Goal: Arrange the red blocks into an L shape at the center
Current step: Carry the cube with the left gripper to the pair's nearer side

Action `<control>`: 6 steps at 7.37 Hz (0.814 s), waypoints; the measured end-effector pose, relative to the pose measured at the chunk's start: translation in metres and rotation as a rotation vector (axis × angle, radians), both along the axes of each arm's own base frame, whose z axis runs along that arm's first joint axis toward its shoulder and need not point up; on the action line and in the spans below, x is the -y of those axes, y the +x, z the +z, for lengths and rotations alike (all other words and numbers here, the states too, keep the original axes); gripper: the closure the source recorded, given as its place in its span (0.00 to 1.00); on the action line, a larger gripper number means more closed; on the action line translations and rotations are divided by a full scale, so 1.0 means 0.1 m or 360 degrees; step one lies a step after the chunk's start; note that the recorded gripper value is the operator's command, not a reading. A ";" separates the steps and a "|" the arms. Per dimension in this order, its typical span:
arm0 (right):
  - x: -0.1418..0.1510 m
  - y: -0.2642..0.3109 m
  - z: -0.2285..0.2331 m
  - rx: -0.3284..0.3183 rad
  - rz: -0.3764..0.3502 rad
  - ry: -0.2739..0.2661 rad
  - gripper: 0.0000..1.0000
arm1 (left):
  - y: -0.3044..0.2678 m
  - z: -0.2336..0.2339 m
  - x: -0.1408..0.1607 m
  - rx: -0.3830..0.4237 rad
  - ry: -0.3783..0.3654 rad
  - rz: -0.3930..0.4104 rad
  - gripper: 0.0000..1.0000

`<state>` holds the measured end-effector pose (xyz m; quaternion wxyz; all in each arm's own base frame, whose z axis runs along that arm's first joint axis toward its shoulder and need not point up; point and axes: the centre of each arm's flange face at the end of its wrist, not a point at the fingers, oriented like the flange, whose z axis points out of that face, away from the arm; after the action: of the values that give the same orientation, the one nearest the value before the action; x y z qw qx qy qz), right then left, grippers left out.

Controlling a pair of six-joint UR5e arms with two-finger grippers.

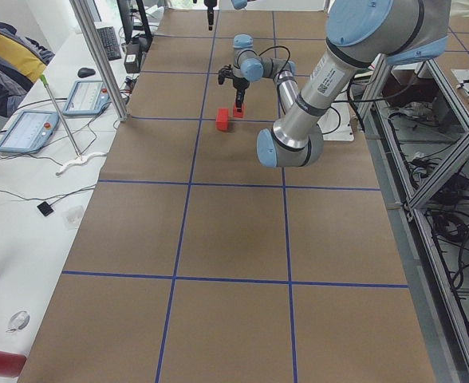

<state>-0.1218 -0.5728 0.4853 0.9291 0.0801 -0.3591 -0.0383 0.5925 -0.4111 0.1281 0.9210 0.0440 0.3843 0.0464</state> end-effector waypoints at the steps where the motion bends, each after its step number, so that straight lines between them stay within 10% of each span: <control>1: 0.00 0.00 0.00 0.0000 0.0000 0.0000 0.00 | 0.05 0.00 0.02 0.0005 -0.0002 0.0000 1.00; 6: 0.00 -0.01 0.01 -0.0001 -0.0004 -0.0001 0.00 | 0.20 0.09 0.10 0.0019 -0.0011 0.0002 1.00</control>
<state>-0.1228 -0.5732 0.4864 0.9292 0.0792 -0.3588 -0.0394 0.6129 -0.4209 0.1375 0.9234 0.0403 0.3790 0.0458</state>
